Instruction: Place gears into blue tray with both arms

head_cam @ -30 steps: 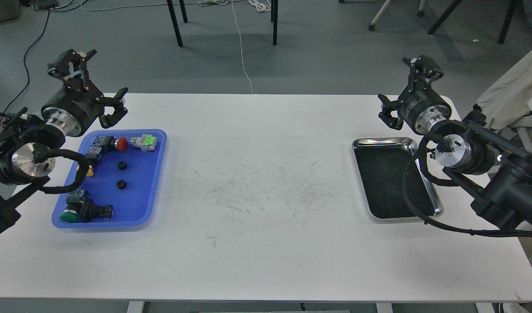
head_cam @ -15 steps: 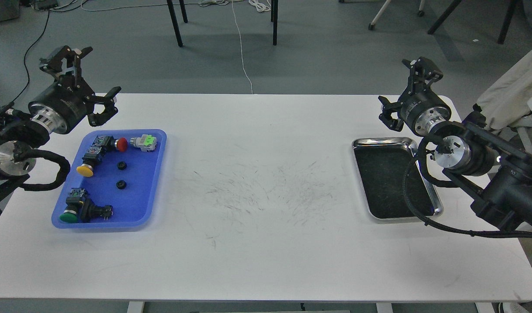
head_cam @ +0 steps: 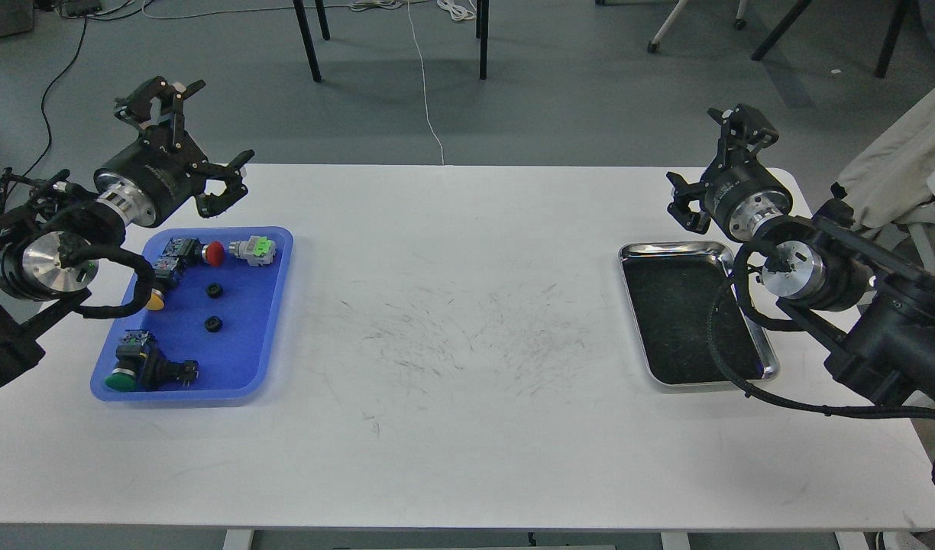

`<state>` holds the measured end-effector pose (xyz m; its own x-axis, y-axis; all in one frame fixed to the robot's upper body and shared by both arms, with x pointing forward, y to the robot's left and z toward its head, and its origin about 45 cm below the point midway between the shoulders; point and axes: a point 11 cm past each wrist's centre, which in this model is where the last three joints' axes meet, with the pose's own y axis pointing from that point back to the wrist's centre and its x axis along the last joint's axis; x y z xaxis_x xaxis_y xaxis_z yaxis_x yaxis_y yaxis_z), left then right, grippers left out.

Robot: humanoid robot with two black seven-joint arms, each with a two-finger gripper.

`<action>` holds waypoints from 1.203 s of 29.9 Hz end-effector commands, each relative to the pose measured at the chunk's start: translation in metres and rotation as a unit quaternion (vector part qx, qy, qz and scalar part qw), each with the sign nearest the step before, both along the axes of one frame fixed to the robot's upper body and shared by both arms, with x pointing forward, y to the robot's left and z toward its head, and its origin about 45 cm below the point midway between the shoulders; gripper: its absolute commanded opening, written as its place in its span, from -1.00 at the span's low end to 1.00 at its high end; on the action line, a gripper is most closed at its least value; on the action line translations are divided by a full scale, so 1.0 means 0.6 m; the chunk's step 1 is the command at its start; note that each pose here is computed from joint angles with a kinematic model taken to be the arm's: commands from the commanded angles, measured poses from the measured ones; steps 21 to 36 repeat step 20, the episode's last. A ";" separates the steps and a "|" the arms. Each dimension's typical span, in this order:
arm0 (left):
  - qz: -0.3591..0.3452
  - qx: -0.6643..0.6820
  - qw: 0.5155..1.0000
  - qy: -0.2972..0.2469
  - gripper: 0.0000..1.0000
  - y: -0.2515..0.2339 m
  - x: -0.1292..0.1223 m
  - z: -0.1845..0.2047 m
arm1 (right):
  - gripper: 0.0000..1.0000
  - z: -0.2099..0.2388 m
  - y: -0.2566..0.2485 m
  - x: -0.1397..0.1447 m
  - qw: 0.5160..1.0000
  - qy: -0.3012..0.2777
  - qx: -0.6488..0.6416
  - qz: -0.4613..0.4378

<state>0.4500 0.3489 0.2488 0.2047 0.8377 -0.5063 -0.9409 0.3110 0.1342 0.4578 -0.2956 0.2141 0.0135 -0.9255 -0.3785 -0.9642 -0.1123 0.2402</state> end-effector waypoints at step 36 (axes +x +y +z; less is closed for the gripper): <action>-0.036 0.079 0.995 0.054 0.98 0.036 -0.008 -0.035 | 0.98 -0.006 -0.001 -0.005 1.000 -0.002 -0.001 0.009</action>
